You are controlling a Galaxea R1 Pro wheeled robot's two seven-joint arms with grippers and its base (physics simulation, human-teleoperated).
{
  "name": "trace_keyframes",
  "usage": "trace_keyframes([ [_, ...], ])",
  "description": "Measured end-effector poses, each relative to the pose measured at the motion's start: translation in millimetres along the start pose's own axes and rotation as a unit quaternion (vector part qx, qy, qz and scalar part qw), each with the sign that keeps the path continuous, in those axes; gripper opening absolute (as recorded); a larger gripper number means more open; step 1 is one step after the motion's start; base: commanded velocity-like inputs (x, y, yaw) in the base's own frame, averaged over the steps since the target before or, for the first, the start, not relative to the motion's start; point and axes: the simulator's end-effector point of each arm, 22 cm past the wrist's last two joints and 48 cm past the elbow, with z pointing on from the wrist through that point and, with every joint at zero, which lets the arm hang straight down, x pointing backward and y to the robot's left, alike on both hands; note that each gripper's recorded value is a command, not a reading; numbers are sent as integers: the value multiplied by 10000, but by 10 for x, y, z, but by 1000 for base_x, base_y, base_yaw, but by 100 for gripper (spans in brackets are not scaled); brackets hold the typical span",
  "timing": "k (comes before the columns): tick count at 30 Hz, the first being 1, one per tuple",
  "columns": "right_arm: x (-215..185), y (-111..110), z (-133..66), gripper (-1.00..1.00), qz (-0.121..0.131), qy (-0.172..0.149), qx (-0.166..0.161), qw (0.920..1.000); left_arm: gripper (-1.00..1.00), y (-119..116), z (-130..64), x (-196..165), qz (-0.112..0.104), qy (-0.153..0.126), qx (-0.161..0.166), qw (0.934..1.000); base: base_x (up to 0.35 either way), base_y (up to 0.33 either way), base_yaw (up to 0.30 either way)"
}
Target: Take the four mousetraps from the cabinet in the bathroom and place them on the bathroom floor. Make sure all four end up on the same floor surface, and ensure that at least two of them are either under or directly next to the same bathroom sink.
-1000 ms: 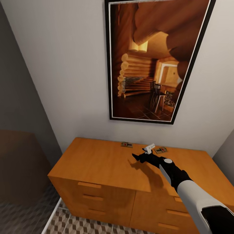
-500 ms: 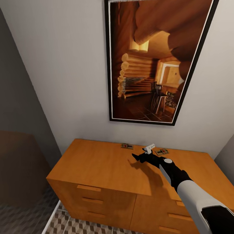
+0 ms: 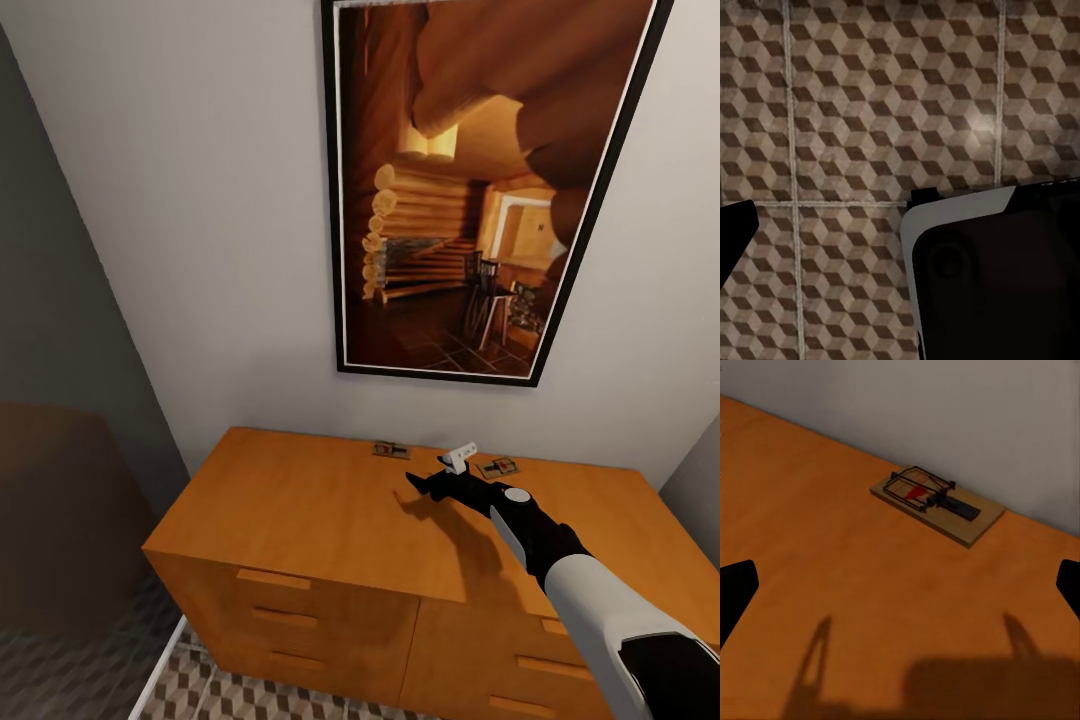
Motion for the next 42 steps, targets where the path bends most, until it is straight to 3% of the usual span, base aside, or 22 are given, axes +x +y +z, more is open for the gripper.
trace_keyframes([
  [42, -4, 21, 10, 100, 0, -3, -10, 10000, 100, 0, 0, 0, 0, -1, 0, 10000, 18, 0, 0],
])
